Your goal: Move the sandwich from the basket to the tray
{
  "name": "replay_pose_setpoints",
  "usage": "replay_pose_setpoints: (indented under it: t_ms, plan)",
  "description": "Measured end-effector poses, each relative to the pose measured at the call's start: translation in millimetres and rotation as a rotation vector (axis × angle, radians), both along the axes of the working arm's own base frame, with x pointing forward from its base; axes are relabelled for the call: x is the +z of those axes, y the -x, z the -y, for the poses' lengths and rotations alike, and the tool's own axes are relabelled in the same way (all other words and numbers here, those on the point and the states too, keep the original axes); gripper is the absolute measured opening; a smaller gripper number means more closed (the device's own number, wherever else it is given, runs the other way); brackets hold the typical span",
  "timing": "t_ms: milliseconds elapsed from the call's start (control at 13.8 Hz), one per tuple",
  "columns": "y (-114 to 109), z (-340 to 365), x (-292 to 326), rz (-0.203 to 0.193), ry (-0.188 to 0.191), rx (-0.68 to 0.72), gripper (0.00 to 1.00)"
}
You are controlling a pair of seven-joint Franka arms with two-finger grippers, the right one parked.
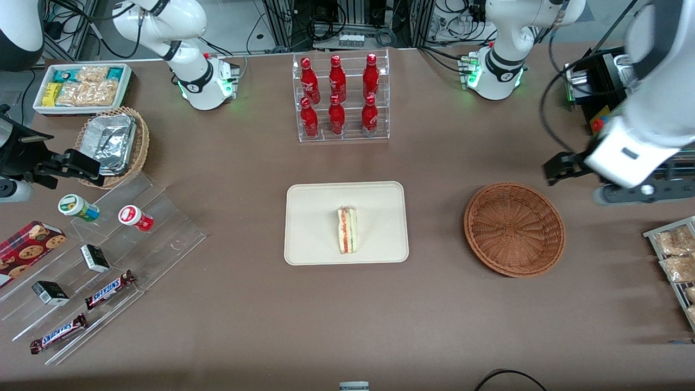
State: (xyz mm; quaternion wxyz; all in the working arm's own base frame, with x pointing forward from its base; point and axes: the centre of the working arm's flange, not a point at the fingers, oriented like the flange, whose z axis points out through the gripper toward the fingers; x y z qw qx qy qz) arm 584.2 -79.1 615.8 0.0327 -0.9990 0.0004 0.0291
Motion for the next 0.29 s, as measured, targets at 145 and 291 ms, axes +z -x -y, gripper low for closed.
replay_pose_setpoints:
  t_ms: [145,291]
  plan:
    - [10.2,-19.4,-0.5,-0.015,0.001,-0.012,1.0]
    - [18.0,-30.2,-1.9,-0.025,-0.001,-0.007,1.0]
